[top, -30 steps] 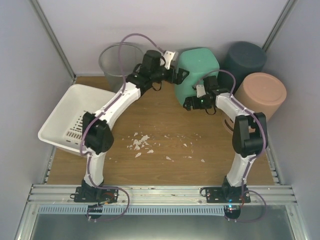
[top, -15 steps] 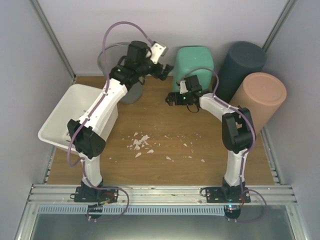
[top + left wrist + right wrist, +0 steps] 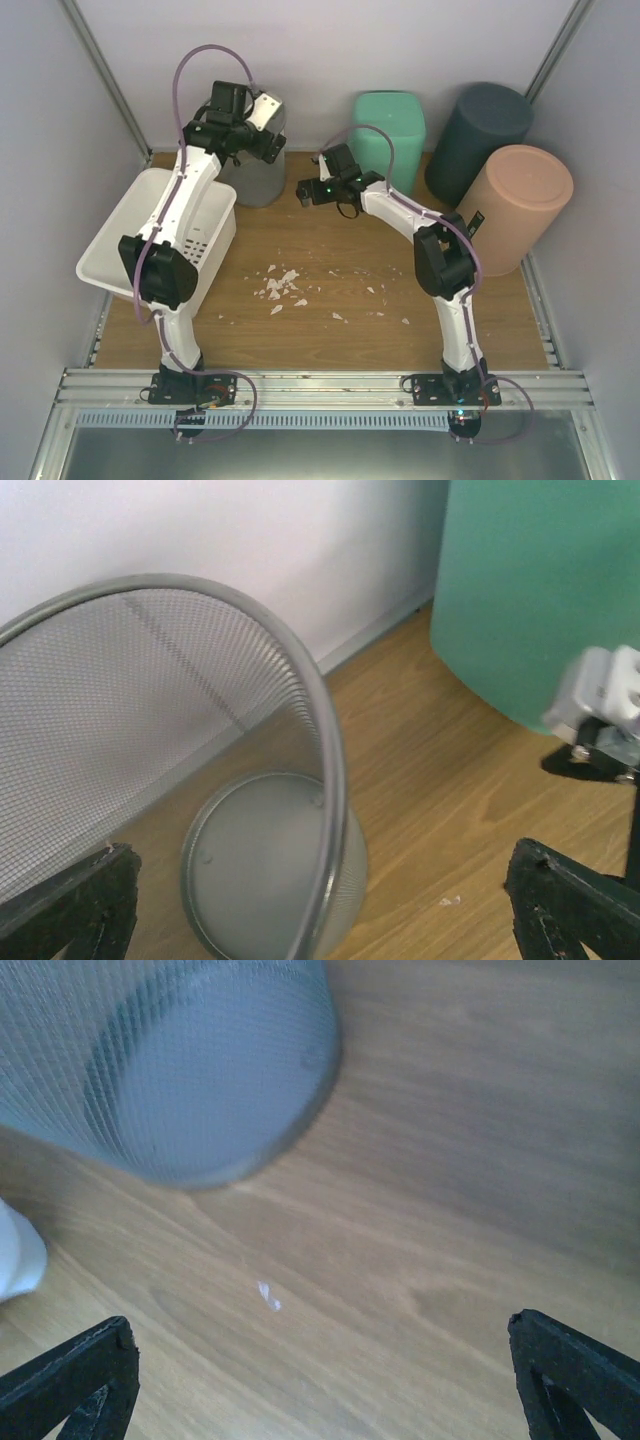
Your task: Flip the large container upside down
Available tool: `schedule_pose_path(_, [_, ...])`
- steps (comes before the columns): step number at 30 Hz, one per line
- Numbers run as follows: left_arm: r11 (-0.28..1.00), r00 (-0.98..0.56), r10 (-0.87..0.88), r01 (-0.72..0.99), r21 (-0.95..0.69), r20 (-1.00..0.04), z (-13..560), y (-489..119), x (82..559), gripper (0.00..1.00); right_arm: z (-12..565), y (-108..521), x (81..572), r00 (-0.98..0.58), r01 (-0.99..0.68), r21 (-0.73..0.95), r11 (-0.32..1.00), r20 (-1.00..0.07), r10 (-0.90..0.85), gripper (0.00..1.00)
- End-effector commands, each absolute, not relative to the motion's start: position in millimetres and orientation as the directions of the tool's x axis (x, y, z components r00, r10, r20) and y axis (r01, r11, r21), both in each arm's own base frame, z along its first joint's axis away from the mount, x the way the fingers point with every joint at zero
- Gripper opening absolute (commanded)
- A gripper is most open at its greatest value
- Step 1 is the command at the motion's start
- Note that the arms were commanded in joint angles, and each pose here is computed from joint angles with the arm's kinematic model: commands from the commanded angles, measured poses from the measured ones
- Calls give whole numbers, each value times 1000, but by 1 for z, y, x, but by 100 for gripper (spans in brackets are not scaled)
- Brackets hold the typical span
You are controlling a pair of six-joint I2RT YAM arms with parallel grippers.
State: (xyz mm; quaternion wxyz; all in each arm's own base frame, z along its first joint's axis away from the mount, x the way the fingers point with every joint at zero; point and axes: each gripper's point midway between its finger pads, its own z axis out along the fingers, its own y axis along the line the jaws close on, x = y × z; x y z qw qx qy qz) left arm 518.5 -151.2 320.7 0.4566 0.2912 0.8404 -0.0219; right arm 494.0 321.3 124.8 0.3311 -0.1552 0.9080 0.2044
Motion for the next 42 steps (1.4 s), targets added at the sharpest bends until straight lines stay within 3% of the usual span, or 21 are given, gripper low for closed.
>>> schedule_pose_path(1, [787,-425,546,554,270,-722,306,-154,517,99,137,320,525,-683,-401,182,898,-713,-160,100])
schedule_pose_path(6, [784,-453,575,542,302,-682,294,-146,519,98,127,308,562,-656,-318,52,947,-732,-181,100])
schedule_pose_path(14, [780,-470,605,514,358,-643,289,-135,523,82,106,263,596,-639,-108,-61,992,-761,-116,100])
schedule_pose_path(22, [766,-494,632,513,387,-597,272,-130,528,83,110,221,619,-612,41,-129,991,-787,-77,100])
schedule_pose_path(28, [754,-499,649,521,399,-575,261,-132,533,79,136,237,624,-568,-52,-58,997,-819,-77,100])
schedule_pose_path(32, [750,-495,655,517,412,-571,261,-131,535,60,158,249,607,-550,-110,-18,994,-832,-76,100])
schedule_pose_path(36, [743,-479,663,517,425,-575,269,-131,533,55,178,253,585,-551,-164,7,987,-830,-85,100])
schedule_pose_path(42, [722,-465,682,554,415,-564,274,-135,521,36,196,250,555,-576,-208,7,978,-809,-117,100])
